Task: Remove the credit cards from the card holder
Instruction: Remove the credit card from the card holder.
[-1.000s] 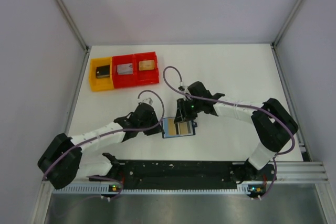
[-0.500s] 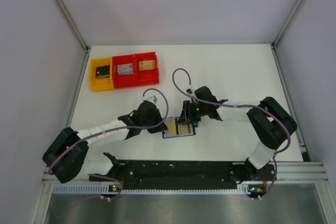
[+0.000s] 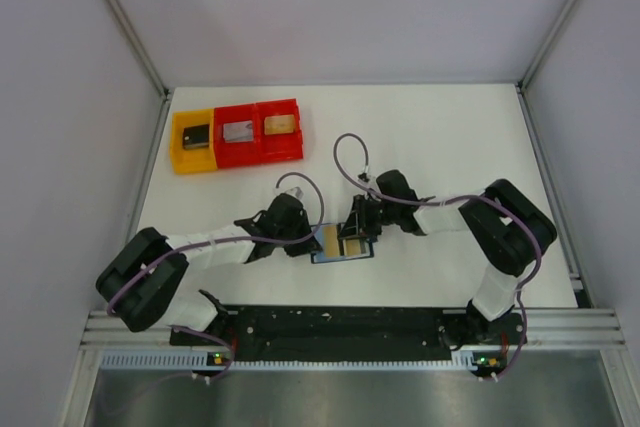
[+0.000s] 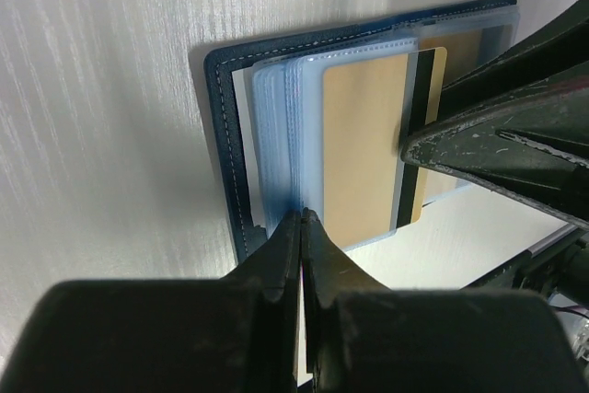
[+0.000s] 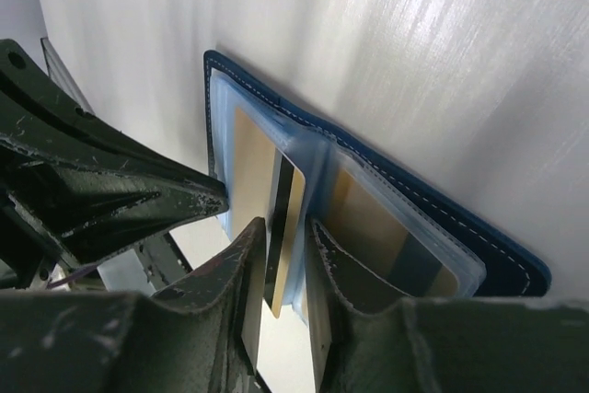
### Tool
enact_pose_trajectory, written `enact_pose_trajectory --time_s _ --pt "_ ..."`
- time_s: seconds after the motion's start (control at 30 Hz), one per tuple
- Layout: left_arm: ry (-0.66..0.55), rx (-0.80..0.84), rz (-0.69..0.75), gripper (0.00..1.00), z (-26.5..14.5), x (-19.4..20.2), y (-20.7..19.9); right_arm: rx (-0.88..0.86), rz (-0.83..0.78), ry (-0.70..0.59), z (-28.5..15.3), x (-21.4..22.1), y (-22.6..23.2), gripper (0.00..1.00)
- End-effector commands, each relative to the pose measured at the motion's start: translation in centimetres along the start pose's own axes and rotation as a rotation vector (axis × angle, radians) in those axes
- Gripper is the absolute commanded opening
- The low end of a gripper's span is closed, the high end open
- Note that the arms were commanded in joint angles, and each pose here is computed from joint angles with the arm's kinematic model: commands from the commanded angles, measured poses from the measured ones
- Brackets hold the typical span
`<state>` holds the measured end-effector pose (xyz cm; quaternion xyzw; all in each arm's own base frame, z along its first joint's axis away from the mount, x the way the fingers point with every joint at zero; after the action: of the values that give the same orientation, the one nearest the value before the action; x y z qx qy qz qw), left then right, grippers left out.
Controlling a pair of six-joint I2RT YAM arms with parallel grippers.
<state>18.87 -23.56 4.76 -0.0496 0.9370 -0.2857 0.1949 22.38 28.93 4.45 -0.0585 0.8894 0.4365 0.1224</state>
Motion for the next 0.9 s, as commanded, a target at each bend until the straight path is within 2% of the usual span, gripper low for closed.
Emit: enact_pose_trajectory --time_s 0.0,0.2,0.4,0.57,0.77,0.87 --pt "0.024 -0.04 -0.026 0.01 0.5 1.0 1.4 -0.078 0.004 -0.009 0.1 0.0 0.3 0.21" --pt "0.022 -0.061 -0.034 0.0 0.4 1.1 1.8 -0.141 0.004 -0.01 -0.5 0.0 0.6 0.19" --pt "-0.008 -0.029 -0.027 0.0 -0.2 0.3 0.8 -0.169 -0.001 -0.012 -0.7 0.1 0.4 0.01" --pt "-0.038 0.054 -0.009 0.01 -1.3 -0.6 -1.1 -0.176 -0.008 -0.014 -1.0 0.1 0.0 0.0" --pt "-0.091 0.23 0.038 0.08 -2.4 -2.1 -4.6 -0.203 -0.019 0.0 -0.8 -0.1 0.3 0.0" --pt "-0.09 0.231 0.053 0.09 -2.0 -2.4 -5.0 -0.207 -0.013 0.008 -0.6 0.0 0.1 0.0"
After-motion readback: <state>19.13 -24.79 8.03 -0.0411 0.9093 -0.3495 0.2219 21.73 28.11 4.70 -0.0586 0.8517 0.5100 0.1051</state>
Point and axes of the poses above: each gripper's point midway between its finger pads, its own z axis out along the fingers, its own y axis along the line the jaws close on, x = y × z, the point moved 3 cm from there along -z, back along the fingers, and after that the axes turned 2 degrees about z, right-handed, at the moved point
